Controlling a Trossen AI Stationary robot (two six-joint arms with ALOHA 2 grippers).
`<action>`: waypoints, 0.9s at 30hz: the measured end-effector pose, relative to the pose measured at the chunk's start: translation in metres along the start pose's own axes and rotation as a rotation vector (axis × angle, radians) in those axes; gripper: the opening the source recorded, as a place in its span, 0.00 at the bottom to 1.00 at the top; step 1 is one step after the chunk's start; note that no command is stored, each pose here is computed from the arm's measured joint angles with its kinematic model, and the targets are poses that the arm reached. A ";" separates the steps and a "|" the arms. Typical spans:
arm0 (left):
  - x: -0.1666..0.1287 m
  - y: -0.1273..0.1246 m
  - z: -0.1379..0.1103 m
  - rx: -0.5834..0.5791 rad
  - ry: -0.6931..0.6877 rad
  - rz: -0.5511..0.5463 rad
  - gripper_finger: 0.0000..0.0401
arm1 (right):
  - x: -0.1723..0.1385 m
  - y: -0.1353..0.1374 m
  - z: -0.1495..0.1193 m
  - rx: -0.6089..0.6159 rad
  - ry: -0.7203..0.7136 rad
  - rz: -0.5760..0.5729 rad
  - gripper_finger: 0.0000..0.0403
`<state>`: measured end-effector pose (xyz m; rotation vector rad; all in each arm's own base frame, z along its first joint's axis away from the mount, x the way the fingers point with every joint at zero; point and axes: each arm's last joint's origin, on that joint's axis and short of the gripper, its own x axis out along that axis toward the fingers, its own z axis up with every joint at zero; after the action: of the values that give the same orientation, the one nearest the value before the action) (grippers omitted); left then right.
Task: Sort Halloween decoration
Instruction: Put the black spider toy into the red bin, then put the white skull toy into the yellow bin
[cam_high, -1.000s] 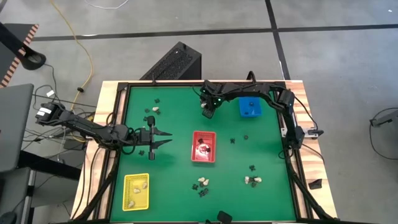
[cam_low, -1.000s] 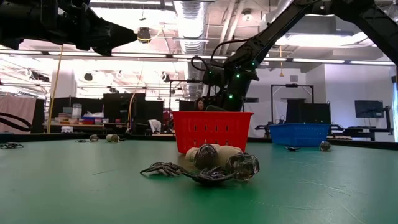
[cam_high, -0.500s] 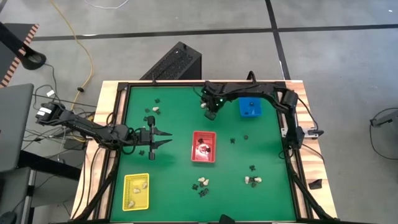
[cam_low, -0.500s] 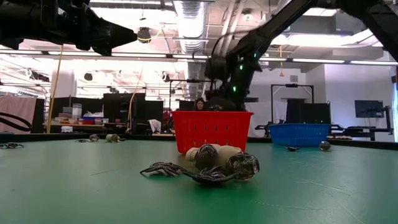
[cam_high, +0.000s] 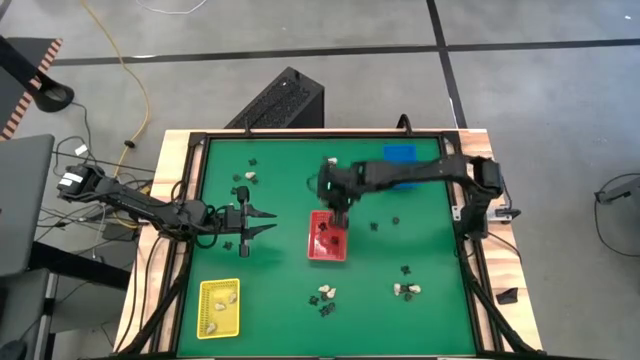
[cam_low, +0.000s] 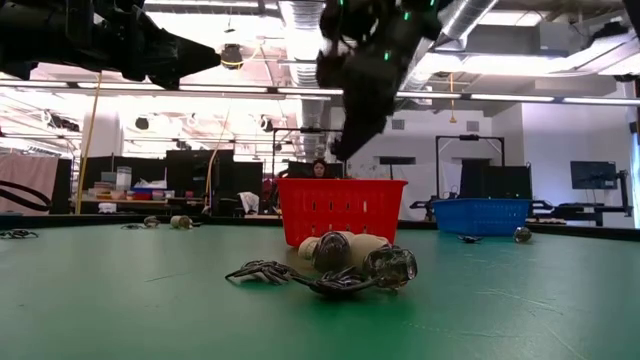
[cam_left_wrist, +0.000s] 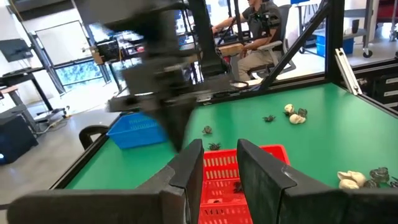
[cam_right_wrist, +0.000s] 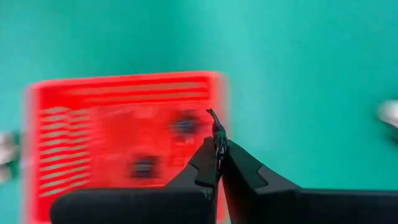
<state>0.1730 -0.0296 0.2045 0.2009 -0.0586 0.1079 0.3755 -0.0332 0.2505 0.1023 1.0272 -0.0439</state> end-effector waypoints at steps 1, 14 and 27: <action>0.000 0.000 0.000 0.000 0.000 0.000 0.22 | 0.001 0.013 0.000 -0.030 -0.001 0.019 0.10; 0.000 0.000 -0.001 -0.016 0.011 0.002 0.22 | 0.027 0.077 -0.006 -0.155 -0.008 0.067 0.14; 0.000 0.000 -0.002 -0.021 0.018 0.001 0.22 | 0.024 0.063 -0.010 -0.094 0.069 0.031 0.38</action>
<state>0.1731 -0.0294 0.2028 0.1786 -0.0420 0.1103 0.3848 0.0306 0.2294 0.0342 1.0948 0.0363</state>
